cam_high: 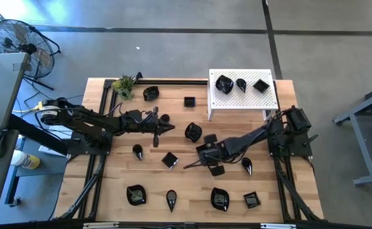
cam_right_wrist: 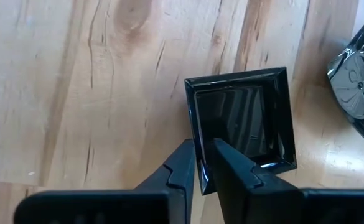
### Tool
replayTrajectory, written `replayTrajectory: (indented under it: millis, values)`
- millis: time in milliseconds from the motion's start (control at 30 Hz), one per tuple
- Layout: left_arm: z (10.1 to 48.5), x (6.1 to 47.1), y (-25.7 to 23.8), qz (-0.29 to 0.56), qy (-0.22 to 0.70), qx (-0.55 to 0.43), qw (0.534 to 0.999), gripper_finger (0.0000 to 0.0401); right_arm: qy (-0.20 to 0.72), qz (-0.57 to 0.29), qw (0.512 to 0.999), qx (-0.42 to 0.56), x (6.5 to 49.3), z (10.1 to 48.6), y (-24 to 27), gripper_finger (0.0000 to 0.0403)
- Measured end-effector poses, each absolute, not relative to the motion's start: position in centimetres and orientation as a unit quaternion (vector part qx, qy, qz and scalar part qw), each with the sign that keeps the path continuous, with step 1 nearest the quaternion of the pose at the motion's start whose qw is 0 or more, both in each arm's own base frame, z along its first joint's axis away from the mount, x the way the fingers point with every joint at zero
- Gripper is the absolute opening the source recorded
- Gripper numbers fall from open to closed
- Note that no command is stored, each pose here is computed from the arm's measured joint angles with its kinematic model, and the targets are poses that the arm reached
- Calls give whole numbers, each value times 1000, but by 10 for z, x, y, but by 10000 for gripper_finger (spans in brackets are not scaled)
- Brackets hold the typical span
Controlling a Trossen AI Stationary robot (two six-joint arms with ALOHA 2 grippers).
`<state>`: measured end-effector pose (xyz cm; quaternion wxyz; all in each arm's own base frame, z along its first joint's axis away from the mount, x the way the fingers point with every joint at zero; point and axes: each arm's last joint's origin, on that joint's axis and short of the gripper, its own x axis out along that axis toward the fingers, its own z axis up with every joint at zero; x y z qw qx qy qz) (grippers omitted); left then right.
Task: Pick & Place Mini shaped plates
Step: Stack the black square plate on top of the black square plate on the shelf
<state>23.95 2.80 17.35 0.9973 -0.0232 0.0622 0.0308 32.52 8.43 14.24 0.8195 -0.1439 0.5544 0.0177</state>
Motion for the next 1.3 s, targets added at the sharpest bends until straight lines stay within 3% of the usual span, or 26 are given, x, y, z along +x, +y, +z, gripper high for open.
replayTrajectory:
  millis: [900, 1300]
  values:
    - [173, 240, 27, 17, 62, -23, 998, 1, 559, 32, 815, -152, 328, 142, 71, 29]
    - [173, 240, 27, 15, 62, -24, 998, 1, 560, 37, 812, -158, 330, 141, 64, 95]
